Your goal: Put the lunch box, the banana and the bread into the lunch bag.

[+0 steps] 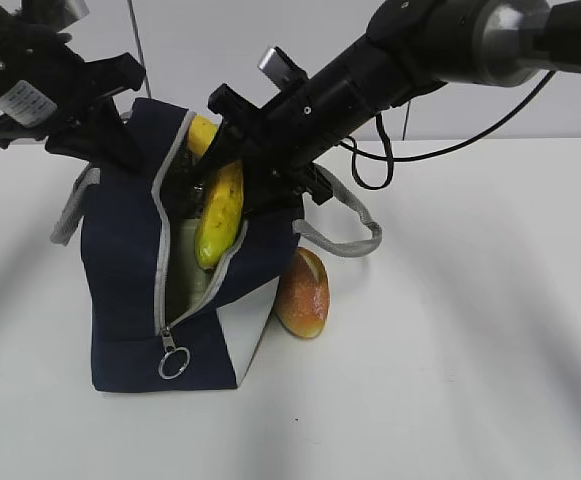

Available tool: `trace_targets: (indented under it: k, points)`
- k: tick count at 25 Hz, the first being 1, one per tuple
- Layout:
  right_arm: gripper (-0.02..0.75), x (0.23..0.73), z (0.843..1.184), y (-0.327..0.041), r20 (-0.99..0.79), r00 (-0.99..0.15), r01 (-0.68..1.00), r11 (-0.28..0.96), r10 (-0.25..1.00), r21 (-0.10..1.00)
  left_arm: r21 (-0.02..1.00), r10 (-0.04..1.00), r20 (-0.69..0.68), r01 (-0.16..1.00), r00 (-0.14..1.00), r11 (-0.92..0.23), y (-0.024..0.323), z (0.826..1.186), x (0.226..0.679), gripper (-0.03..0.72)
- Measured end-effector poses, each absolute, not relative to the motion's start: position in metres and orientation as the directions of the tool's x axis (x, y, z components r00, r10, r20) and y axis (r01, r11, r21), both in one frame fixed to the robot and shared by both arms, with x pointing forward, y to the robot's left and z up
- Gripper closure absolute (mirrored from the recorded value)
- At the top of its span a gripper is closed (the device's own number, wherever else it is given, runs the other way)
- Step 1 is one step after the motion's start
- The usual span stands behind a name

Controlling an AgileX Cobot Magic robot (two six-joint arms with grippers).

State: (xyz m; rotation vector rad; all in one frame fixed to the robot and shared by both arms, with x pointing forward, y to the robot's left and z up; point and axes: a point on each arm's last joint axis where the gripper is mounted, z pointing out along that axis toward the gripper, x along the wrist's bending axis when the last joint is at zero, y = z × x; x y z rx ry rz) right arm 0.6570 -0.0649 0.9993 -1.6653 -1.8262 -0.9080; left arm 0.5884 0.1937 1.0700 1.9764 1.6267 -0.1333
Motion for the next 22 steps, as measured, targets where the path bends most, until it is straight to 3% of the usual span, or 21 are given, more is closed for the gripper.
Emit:
trace_targets:
  k: [3, 9, 17, 22]
  points:
    - [0.22, 0.656, 0.999, -0.065, 0.747, -0.141, 0.988, 0.048, 0.65, 0.145, 0.359, 0.87, -0.421, 0.928, 0.255, -0.098, 0.194, 1.07, 0.588, 0.691]
    - [0.22, 0.652, 1.007, -0.066, 0.723, -0.209, 0.977, 0.118, 0.658, 0.175, 0.358, 0.87, -0.421, 0.928, 0.255, -0.099, 0.194, 1.07, 0.588, 0.691]
    - [0.225, 0.637, 1.059, -0.088, 0.546, -0.371, 0.918, 0.208, 0.751, 0.338, 0.356, 0.871, -0.42, 0.929, 0.256, -0.101, 0.194, 1.07, 0.588, 0.691]
    - [0.225, 0.622, 1.097, -0.111, 0.361, -0.415, 0.872, 0.252, 0.835, 0.418, 0.356, 0.875, -0.409, 0.928, 0.259, -0.108, 0.195, 1.069, 0.588, 0.691]
